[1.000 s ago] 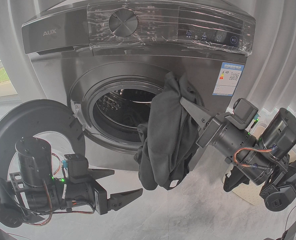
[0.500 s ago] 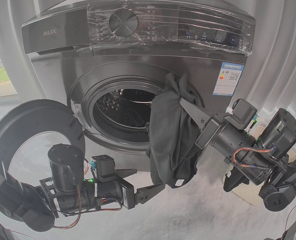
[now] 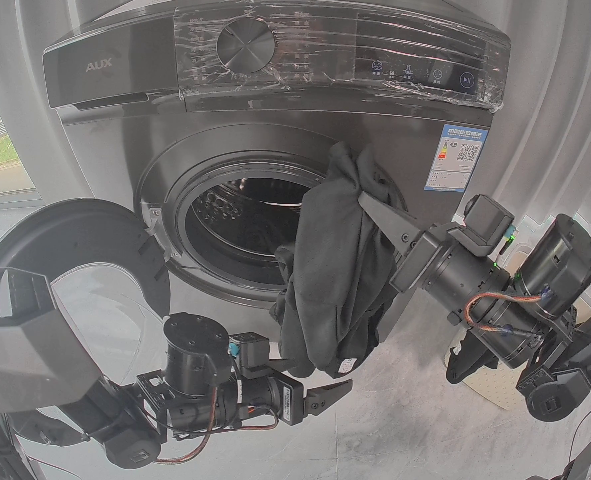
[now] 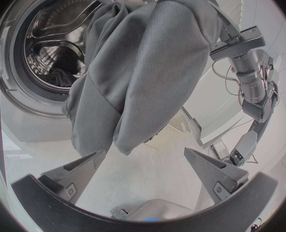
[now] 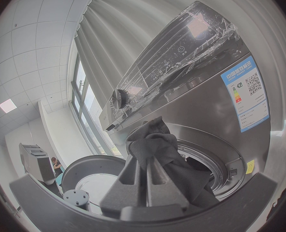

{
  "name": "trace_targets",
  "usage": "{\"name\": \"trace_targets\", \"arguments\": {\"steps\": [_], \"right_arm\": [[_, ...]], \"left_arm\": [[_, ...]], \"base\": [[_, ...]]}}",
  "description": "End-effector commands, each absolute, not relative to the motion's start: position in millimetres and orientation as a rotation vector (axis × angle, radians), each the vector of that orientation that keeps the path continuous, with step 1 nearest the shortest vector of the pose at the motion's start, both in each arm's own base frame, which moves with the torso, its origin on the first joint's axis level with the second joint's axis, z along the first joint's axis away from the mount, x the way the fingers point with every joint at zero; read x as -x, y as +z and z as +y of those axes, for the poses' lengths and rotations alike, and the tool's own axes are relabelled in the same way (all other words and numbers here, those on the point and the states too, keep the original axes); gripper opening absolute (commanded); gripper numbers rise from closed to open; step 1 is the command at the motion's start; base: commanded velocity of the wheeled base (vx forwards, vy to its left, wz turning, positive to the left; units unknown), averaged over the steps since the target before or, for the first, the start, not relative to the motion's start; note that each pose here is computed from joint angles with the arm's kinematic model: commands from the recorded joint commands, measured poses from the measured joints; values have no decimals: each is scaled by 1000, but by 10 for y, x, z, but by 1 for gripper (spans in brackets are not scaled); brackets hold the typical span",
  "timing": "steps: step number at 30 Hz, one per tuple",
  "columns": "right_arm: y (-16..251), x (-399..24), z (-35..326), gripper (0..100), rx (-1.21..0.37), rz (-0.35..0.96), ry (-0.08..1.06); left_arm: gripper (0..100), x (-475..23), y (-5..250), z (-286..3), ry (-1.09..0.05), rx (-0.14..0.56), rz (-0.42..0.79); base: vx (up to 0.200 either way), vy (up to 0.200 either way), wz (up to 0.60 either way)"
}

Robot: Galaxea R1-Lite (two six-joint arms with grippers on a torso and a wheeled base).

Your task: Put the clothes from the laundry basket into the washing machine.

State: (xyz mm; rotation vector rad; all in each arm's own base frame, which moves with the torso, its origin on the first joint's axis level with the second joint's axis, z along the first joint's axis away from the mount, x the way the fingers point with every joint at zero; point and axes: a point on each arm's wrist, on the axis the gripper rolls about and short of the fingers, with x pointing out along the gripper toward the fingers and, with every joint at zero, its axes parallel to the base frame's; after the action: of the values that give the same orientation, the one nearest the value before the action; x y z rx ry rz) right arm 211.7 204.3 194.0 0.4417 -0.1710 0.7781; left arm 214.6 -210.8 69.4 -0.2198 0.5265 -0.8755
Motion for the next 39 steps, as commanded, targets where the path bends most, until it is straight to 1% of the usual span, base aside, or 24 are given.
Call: {"name": "trace_targets", "arguments": {"steps": [1,15,21,26,27,34,39], "right_arm": [[1944,-2119,2045,0,-443,-173,779],[1938,-2116,2049,0,-445,-170,780],[1938,-2113,2052,0,-445,-170,782],[1938,-2116,2049,0,-445,-170,780],[1938,-2116,2049,0,-445,-170,780],[1916,-2123,2056,0,-442,-163,779],[1908,-2128,2054,0,-441,-160,777]], "left_arm": [[100,-2199,535,-2216,-857,207,559],[100,-2415,351,-2425,-867,235,489],[100,-2469,353,-2485,-878,252,442],[100,-2488,335,-2489,-860,255,422],[0,-2494,330,-2493,-855,257,414],[0,-2495,342,-2500,-856,264,389],[0,-2480,414,-2493,-867,279,342]], "base": [[0,0,0],[0,0,0],[0,0,0],[0,0,0],[0,0,0],[0,0,0],[0,0,0]]}}
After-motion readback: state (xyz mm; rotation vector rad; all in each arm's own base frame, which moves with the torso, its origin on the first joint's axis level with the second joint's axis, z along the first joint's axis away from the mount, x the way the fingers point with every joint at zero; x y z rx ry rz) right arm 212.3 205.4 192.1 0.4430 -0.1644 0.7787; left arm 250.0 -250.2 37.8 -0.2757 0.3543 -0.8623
